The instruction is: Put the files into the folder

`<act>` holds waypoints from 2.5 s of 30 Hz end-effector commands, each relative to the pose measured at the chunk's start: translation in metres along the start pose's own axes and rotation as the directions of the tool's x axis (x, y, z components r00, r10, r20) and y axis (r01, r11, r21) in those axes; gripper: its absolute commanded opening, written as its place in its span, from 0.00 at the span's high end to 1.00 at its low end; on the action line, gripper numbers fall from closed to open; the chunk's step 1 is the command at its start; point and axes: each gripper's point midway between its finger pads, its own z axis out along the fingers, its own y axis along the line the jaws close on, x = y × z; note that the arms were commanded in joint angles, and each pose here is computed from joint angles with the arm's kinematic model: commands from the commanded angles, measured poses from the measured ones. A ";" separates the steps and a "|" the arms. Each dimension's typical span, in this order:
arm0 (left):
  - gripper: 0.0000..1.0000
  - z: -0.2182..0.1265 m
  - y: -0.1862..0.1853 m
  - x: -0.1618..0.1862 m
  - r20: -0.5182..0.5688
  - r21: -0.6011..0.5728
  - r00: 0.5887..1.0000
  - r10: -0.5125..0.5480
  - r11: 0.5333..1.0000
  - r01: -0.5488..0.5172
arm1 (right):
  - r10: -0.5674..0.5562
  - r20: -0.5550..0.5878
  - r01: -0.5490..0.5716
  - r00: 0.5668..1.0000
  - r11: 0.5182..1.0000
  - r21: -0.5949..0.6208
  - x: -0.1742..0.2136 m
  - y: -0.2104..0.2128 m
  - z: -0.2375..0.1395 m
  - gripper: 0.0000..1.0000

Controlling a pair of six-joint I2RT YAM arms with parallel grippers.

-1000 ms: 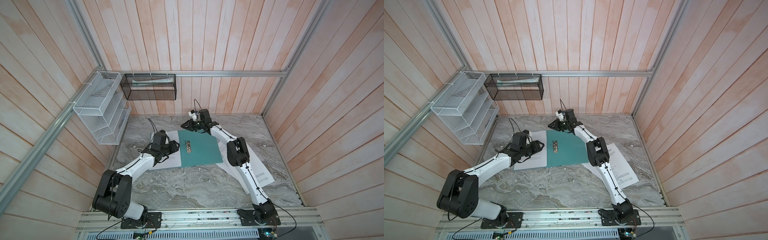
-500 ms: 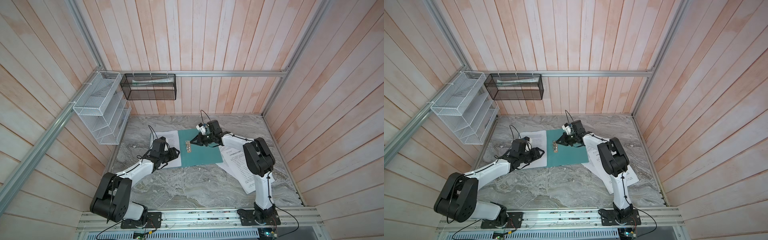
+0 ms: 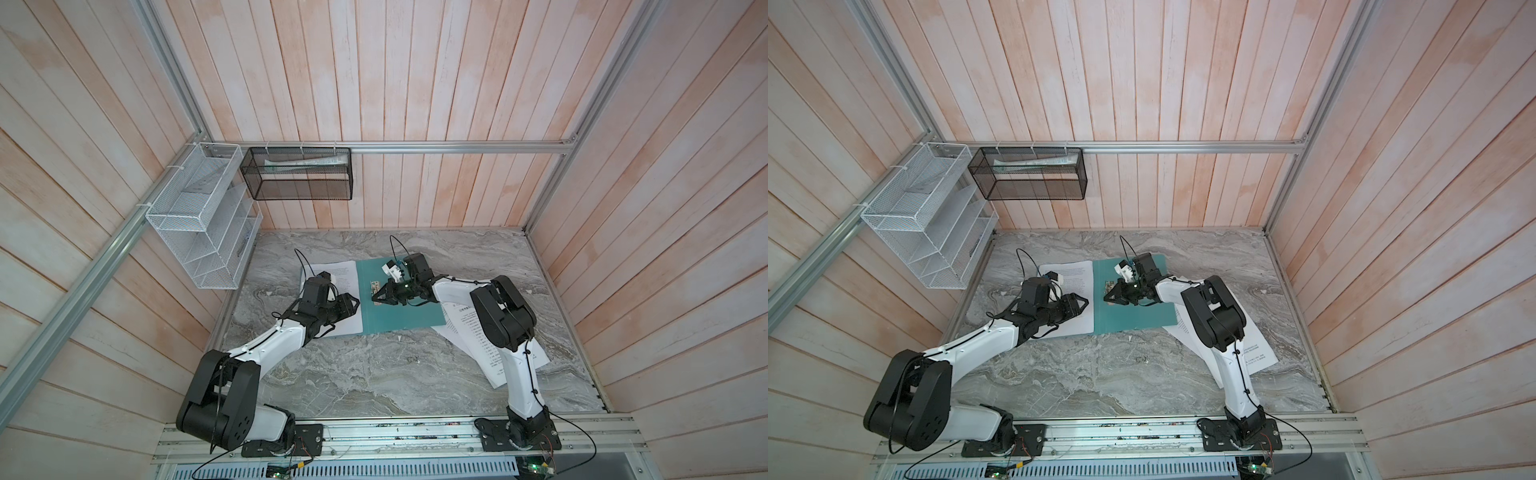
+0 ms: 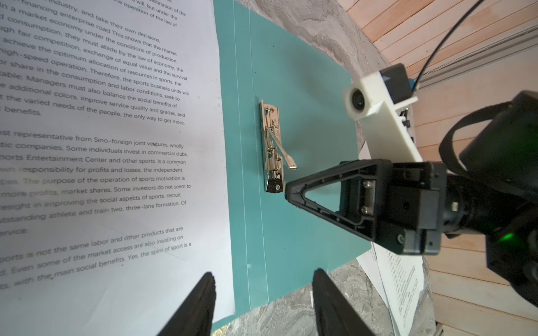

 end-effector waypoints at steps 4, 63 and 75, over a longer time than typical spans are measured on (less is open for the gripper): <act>0.45 -0.002 0.002 0.000 0.009 0.001 1.000 0.015 1.000 -0.015 | -0.013 0.017 0.014 1.000 0.999 -0.040 -0.027 0.002 0.012 1.00; 0.30 0.211 -0.223 0.109 -0.328 0.351 0.906 0.268 0.925 -0.147 | -0.059 0.776 -0.604 0.628 0.592 0.533 0.042 -0.173 -0.419 0.51; 0.31 0.215 -0.197 0.110 -0.341 0.248 0.907 0.245 0.955 -0.165 | -0.016 0.793 -0.657 0.609 0.551 0.515 0.059 -0.201 -0.414 0.51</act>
